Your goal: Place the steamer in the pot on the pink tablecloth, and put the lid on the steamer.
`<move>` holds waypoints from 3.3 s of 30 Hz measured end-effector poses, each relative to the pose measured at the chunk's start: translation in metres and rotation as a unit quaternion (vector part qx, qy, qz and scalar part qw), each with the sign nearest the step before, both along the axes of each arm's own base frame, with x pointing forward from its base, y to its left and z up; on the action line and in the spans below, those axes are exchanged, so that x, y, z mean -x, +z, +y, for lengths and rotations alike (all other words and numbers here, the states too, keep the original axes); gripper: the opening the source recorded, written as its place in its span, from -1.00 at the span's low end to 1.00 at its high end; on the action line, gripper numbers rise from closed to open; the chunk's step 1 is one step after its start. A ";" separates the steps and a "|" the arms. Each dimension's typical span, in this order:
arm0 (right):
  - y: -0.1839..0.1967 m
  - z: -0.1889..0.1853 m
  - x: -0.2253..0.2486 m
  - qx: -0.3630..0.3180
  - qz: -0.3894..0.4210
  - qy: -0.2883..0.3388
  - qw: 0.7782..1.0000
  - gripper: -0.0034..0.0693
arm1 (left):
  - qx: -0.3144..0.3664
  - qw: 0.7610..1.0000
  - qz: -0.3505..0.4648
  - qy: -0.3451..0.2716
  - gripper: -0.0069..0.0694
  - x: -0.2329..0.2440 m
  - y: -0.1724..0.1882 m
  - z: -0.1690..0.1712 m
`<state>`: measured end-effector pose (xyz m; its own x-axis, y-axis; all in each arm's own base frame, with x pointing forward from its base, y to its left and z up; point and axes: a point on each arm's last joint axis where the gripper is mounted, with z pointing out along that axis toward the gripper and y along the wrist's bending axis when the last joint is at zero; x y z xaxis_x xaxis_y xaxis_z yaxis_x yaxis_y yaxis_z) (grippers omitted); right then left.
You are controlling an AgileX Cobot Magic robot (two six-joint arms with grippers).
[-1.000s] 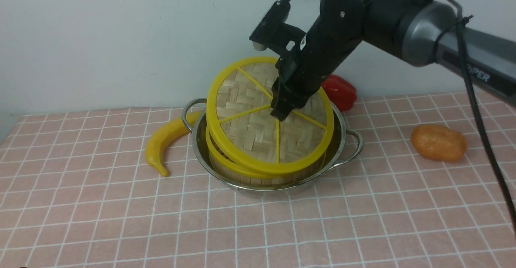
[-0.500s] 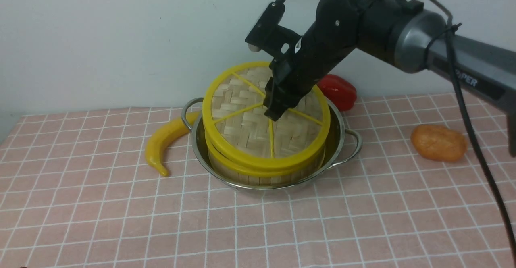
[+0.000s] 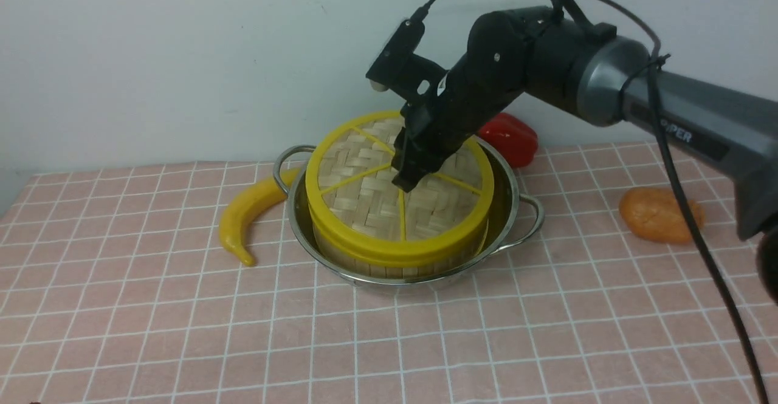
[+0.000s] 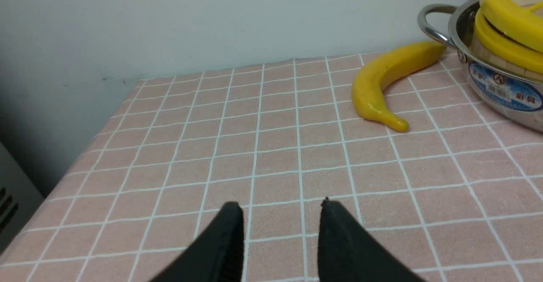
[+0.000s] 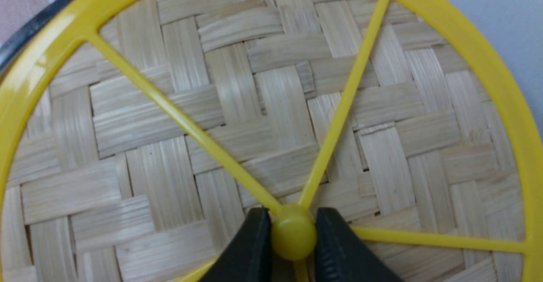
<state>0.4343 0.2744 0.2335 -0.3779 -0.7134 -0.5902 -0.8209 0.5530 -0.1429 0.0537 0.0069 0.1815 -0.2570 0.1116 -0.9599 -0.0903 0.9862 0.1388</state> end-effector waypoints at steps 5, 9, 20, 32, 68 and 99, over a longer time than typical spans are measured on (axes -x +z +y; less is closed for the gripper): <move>-0.008 0.002 -0.003 0.001 -0.002 0.003 1.000 -0.51 | 0.000 1.000 0.000 0.000 -0.18 0.000 0.000 0.000; -0.008 0.002 -0.003 0.001 0.000 0.003 1.000 -0.49 | 0.000 1.000 0.000 0.000 -0.18 0.000 0.000 0.000; 0.037 -0.004 0.011 -0.030 -0.006 -0.008 1.000 0.71 | 0.000 1.000 0.000 0.000 -0.18 0.000 0.000 0.000; 0.217 -0.052 0.094 -0.189 -0.098 -0.073 0.974 -0.75 | 0.000 1.000 0.000 0.000 -0.18 0.000 0.000 0.000; 0.088 -0.182 0.296 -0.184 -0.026 -0.174 0.967 -0.82 | 0.000 1.000 0.000 0.000 -0.18 0.000 0.000 0.000; -0.046 -0.265 0.379 -0.297 -0.250 -0.383 0.838 -0.55 | -0.001 1.000 -0.001 0.000 -0.18 0.000 0.000 0.000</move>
<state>0.0551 0.0095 0.1873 -0.1893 0.1020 -0.9766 -0.1122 0.9858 0.1248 0.0536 0.0070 0.1815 -0.2560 0.1134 -0.9600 -0.0906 0.9859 0.1406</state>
